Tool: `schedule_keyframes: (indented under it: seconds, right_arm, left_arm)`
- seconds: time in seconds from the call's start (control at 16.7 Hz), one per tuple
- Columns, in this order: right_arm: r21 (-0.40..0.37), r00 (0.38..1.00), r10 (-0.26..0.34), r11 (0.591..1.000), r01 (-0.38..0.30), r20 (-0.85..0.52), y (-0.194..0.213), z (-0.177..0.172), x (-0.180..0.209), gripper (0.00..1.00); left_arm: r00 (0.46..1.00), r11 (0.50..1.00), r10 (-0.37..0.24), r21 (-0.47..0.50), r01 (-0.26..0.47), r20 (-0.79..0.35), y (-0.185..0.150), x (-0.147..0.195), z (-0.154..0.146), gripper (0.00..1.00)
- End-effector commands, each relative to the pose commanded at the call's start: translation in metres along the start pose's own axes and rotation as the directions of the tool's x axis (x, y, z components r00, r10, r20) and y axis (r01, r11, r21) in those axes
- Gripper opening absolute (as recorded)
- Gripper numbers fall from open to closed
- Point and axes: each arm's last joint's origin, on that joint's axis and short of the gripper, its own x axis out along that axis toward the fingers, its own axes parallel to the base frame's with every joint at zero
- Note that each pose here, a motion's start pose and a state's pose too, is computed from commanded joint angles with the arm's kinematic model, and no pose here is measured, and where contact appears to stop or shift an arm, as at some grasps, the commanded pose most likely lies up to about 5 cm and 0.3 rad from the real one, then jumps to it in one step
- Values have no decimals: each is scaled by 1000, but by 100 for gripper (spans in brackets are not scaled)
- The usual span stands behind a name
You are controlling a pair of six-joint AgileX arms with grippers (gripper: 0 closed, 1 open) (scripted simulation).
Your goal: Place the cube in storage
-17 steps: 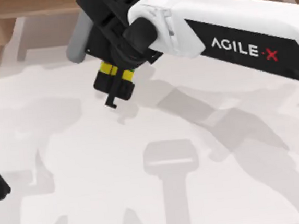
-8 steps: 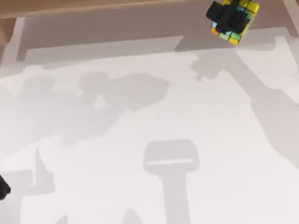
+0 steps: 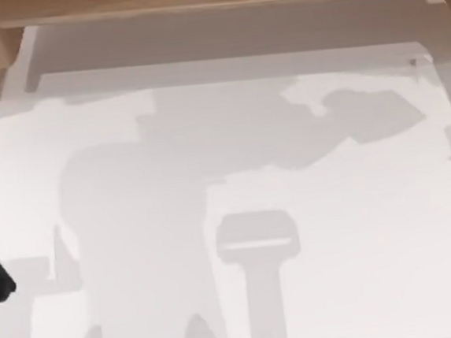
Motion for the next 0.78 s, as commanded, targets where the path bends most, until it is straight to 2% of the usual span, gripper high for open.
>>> schedule_keyframes:
  seconds: [0.18, 0.36, 0.54, 0.78]
  right_arm:
    - [171, 997, 38, 985, -27, -61, -58, -20, 40, 0]
    - [289, 986, 109, 955, -69, -127, -94, -35, 98, 0]
    - [332, 976, 152, 939, -94, -156, -103, -40, 129, 0]
    - [336, 975, 156, 937, -95, -158, -103, -40, 132, 0]
  left_arm:
    - [1000, 1000, 0, 0, 0, 0, 0, 0, 0, 100]
    - [1000, 1000, 0, 0, 0, 0, 0, 0, 0, 100]
    - [1000, 1000, 0, 0, 0, 0, 0, 0, 0, 100]
    - [1000, 1000, 0, 0, 0, 0, 0, 0, 0, 100]
